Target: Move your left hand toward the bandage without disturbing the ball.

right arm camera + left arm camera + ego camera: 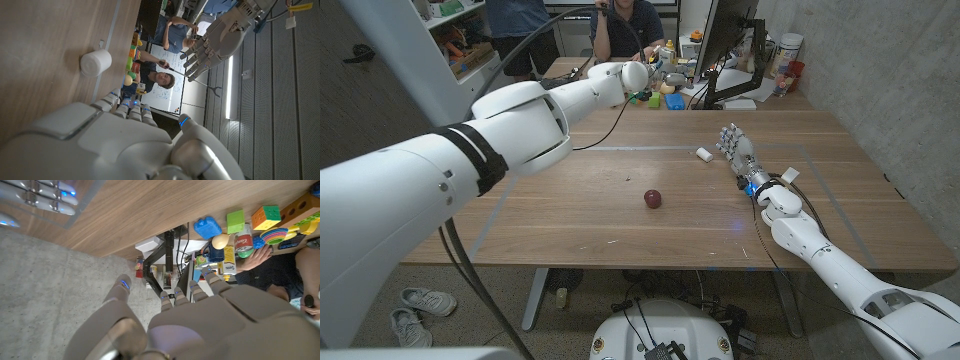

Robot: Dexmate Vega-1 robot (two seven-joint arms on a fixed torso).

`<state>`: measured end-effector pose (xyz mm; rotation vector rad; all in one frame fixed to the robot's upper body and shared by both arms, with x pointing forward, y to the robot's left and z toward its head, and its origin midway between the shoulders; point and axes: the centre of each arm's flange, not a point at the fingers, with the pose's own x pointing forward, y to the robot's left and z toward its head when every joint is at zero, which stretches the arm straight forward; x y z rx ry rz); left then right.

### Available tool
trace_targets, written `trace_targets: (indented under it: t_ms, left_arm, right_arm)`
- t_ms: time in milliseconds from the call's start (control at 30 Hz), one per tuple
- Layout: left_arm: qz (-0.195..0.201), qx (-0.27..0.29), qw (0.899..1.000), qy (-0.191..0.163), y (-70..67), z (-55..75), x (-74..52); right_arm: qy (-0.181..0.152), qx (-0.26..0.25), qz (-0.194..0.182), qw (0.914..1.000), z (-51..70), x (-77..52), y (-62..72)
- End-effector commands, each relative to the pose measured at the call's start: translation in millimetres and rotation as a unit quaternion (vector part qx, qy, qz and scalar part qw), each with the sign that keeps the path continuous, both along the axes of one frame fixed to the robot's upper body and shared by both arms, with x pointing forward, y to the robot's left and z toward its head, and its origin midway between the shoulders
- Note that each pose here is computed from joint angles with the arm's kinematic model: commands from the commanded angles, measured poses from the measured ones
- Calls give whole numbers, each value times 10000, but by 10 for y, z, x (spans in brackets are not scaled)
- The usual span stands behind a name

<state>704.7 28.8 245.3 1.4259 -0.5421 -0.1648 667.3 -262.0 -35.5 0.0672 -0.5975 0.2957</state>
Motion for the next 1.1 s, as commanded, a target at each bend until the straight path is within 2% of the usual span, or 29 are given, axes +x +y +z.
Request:
trace_targets:
  t_ms: [33, 433, 1100]
  left_arm:
    - [144, -547, 9895, 1332, -252, -435, 58]
    - [124, -351, 9915, 1245, -431, -385, -20]
    - [-116, -374, 9901, 1351, -725, -493, -103]
  right_arm:
    - [40, 43, -10, 10000, -45, 26, -27]
    - [28, 68, 13, 10000, -52, 26, -16]
    - [67, 162, -11, 9998, -119, 19, -102]
